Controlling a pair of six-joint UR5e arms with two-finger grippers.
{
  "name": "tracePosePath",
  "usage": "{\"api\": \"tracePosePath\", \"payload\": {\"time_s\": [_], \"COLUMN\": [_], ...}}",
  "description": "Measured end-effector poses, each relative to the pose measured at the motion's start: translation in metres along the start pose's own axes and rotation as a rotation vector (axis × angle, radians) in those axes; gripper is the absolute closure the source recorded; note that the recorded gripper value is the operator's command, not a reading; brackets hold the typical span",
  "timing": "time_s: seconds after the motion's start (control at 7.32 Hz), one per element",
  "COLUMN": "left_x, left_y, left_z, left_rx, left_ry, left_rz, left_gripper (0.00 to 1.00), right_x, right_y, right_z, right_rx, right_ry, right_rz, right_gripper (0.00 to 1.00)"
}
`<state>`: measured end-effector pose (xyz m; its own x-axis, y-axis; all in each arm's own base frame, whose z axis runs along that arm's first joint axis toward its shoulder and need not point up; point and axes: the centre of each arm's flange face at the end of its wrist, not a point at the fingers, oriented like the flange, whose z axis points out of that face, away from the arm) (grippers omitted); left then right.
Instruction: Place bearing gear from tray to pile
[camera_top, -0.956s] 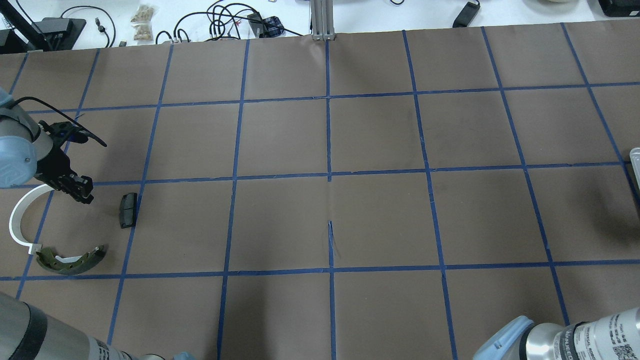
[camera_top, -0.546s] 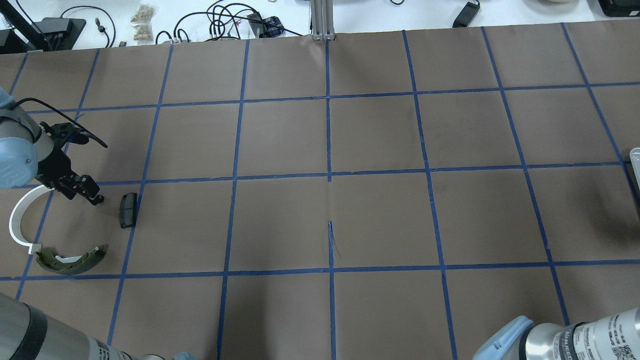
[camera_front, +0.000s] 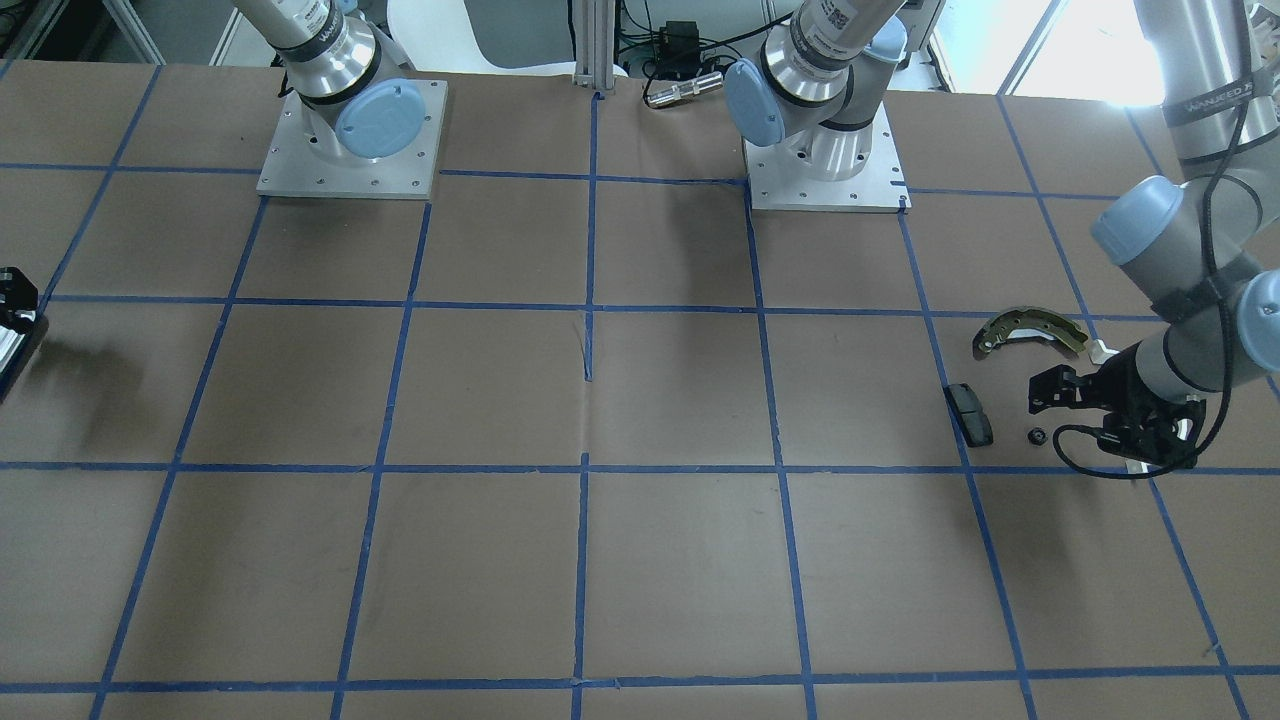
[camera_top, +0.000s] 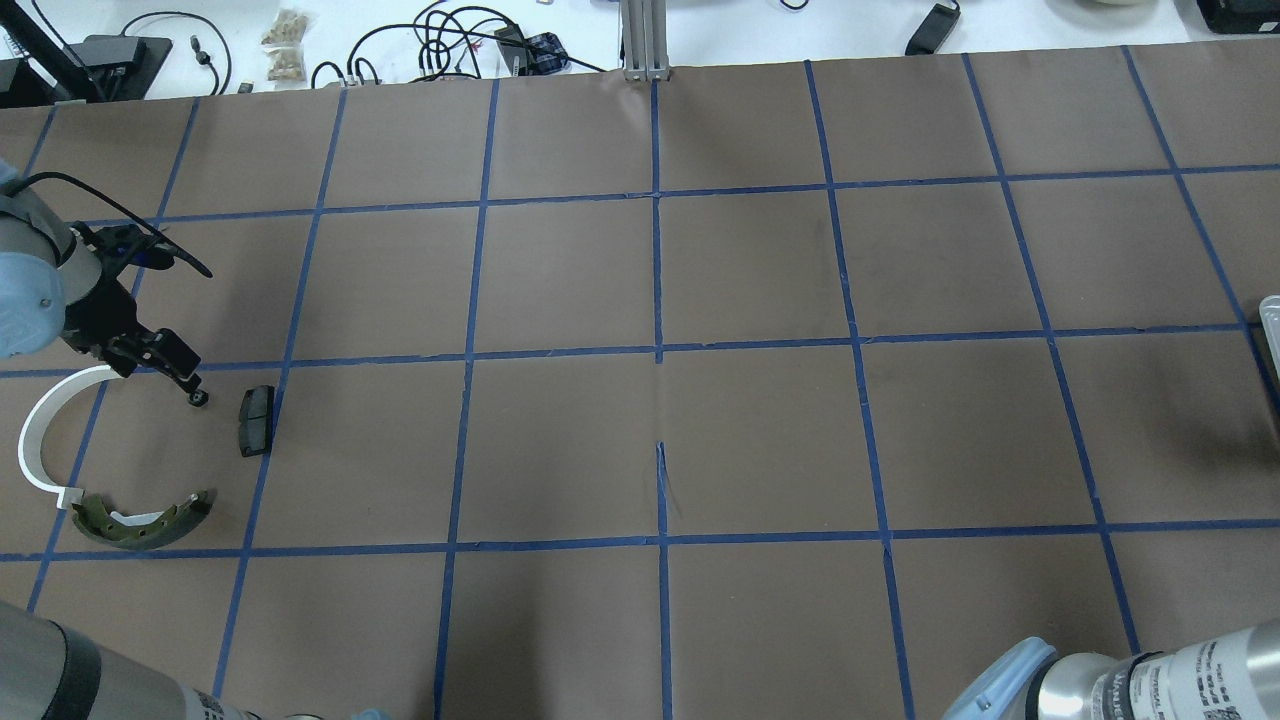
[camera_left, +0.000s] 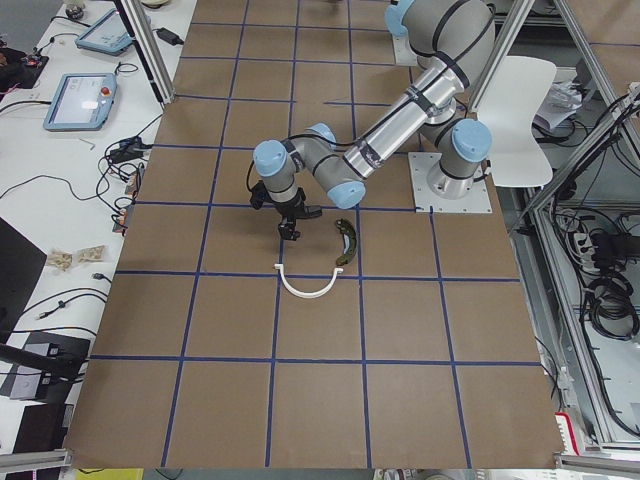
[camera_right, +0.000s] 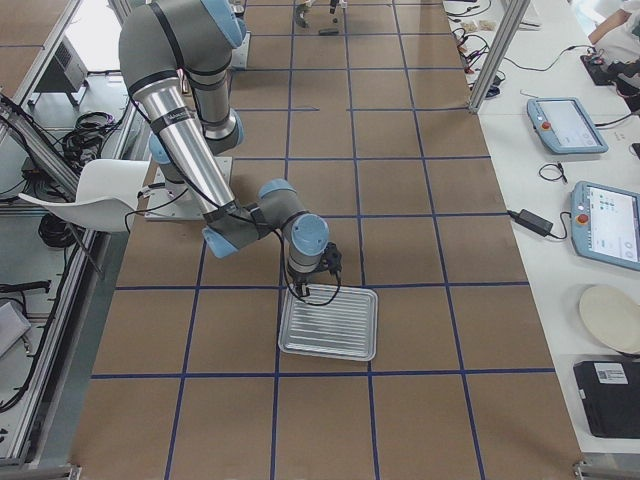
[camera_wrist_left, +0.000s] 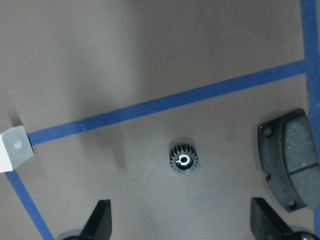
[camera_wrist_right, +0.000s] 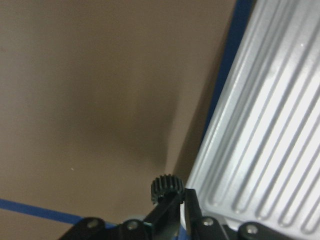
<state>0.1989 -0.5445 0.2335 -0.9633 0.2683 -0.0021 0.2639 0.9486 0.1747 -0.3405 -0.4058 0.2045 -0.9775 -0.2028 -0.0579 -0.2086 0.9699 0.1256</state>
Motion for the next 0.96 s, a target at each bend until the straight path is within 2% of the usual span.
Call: {"api": "tracePosePath", "payload": {"time_s": [0.41,0.68,0.96], "left_x": [0.026,0.047,0.094], "left_y": [-0.028,-0.037,-0.055], "left_z": [-0.057,-0.082,-0.102], "left_rx": [0.011,0.038,0.068], "left_ry": [0.013,0.031,0.033], "left_rz": [-0.016,-0.059,-0.107], "left_gripper": [0.00,0.00,0.00], "right_x": [-0.109,-0.236,-0.402], "right_y": [-0.069,-0.130,-0.169], "right_z": [-0.021,-0.031,-0.023], "right_rx": [0.004,0.030,0.032], "right_ry": [-0.009,-0.009,-0.018], "right_rz": [0.041,0.099,0.224], "right_gripper": [0.87,0.87,0.86]}}
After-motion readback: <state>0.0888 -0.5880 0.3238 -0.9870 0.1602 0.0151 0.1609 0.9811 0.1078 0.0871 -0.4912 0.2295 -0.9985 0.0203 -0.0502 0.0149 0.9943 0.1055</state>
